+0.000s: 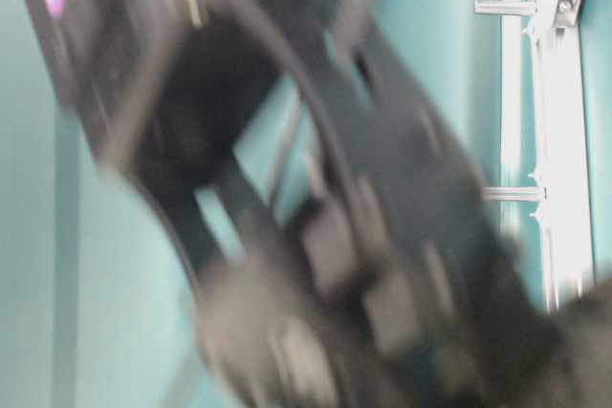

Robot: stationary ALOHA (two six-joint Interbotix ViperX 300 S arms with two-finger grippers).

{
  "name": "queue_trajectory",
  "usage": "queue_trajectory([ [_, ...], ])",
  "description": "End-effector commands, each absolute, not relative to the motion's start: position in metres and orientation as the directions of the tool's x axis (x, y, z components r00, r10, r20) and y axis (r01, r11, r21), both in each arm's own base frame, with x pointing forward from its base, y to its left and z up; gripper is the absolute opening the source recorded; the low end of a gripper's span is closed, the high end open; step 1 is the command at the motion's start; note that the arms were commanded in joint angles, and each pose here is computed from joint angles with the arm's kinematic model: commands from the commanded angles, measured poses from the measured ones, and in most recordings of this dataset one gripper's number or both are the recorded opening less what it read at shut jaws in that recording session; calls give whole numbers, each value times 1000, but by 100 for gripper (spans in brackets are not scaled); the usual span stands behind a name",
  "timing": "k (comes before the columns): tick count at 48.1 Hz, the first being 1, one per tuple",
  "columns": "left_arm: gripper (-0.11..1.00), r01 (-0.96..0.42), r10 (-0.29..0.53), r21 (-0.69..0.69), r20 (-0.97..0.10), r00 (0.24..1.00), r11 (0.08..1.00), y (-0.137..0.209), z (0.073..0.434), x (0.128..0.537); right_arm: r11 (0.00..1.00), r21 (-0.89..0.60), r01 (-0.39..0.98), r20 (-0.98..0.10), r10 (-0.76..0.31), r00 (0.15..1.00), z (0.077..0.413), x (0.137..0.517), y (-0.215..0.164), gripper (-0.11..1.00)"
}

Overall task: Move the cable alternately left and right between 8 pins so it hooks onto each one.
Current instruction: 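Carry the cable with the right gripper along the bottom frame pins leftward, then route the cable with the right gripper up past the left-side pins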

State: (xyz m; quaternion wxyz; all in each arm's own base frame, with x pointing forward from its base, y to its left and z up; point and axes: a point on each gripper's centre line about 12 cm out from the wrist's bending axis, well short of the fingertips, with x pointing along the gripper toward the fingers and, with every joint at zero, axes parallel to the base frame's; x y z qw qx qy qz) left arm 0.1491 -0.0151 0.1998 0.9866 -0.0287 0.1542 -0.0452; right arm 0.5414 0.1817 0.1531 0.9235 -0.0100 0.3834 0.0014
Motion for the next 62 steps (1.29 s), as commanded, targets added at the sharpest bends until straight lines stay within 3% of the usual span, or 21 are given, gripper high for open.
queue_trajectory([
  [1,44,82,-101,-76,-286,953,994,-16,207,151,999,25,46,-676,-17,737,182,558,171,15],
  [17,44,85,-104,-76,-283,954,993,-16,208,152,945,98,312,-720,-150,677,193,576,115,15],
  [35,44,86,-105,-78,-283,953,993,-16,208,152,872,90,481,-772,-244,587,190,571,80,15],
  [44,44,86,-105,-78,-284,953,993,-16,207,151,843,58,535,-796,-285,534,194,561,66,15],
  [62,44,86,-105,-76,-289,952,993,-16,206,151,740,140,658,-823,-282,493,179,522,43,15],
])
